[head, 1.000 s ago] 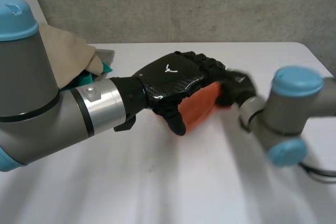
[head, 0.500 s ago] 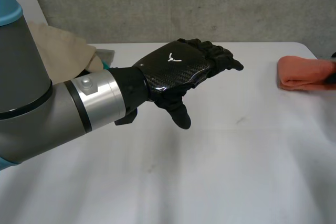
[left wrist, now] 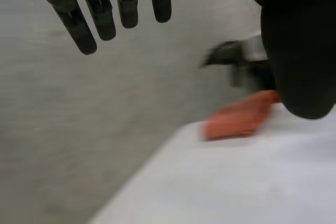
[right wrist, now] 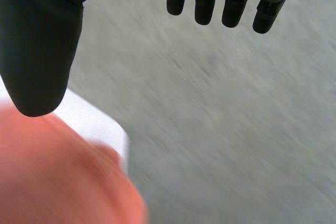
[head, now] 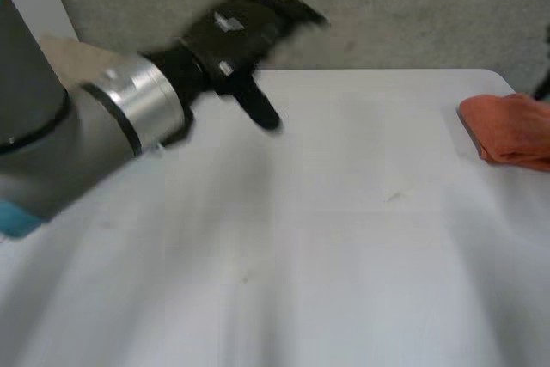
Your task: Fold the laundry.
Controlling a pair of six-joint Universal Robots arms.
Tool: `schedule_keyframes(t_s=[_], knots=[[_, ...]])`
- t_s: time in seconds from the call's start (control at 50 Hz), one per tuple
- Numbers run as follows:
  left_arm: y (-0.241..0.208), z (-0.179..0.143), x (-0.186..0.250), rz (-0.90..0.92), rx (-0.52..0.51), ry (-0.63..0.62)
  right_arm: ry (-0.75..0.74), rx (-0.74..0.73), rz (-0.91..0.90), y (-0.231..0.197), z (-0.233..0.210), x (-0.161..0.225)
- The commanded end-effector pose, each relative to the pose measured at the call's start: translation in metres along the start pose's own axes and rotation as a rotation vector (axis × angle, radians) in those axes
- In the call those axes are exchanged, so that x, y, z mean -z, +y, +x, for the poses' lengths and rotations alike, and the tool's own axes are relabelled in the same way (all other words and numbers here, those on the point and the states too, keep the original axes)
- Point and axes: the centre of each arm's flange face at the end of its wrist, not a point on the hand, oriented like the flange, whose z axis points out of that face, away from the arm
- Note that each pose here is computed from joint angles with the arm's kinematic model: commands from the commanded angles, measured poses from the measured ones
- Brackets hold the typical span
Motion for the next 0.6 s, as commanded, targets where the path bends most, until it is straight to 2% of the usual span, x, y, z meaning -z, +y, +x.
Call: schedule_keyframes(t_s=[0.02, 0.06, 0.08, 0.14, 0.16, 0.22, 0.3, 0.38, 0.44, 0.5, 0.58, 0.6], knots=[[0.02, -0.128, -0.008, 0.007, -0.047, -0.554, -0.272, -0.068, 0.148, -0.07, -0.047, 0.071], [0.036, -0.152, -0.008, -0.037, -0.08, -0.614, -0.354, -0.069, 0.156, -0.074, -0.066, 0.094], [0.054, -0.174, -0.006, -0.092, -0.135, -0.658, -0.425, -0.07, 0.161, -0.076, -0.081, 0.116], [0.083, -0.205, -0.002, -0.187, -0.236, -0.71, -0.522, -0.063, 0.14, -0.074, -0.101, 0.151], [0.101, -0.224, -0.001, -0.238, -0.307, -0.728, -0.57, -0.051, 0.128, -0.074, -0.109, 0.174], [0.142, -0.261, -0.001, -0.298, -0.432, -0.772, -0.645, -0.008, 0.102, -0.069, -0.119, 0.215], [0.193, -0.292, 0.001, -0.346, -0.486, -0.806, -0.706, 0.071, 0.076, -0.056, -0.128, 0.252], [0.218, -0.309, 0.004, -0.365, -0.489, -0.836, -0.728, 0.136, 0.047, -0.044, -0.128, 0.271], [0.224, -0.306, 0.002, -0.366, -0.487, -0.836, -0.733, 0.154, 0.037, -0.039, -0.127, 0.275], [0.206, -0.295, -0.008, -0.314, -0.486, -0.855, -0.717, 0.158, 0.036, -0.038, -0.124, 0.274], [0.129, -0.255, -0.027, -0.119, -0.485, -0.866, -0.705, 0.156, 0.051, -0.042, -0.122, 0.273], [0.103, -0.235, -0.031, -0.037, -0.472, -0.852, -0.7, 0.149, 0.053, -0.044, -0.122, 0.271]])
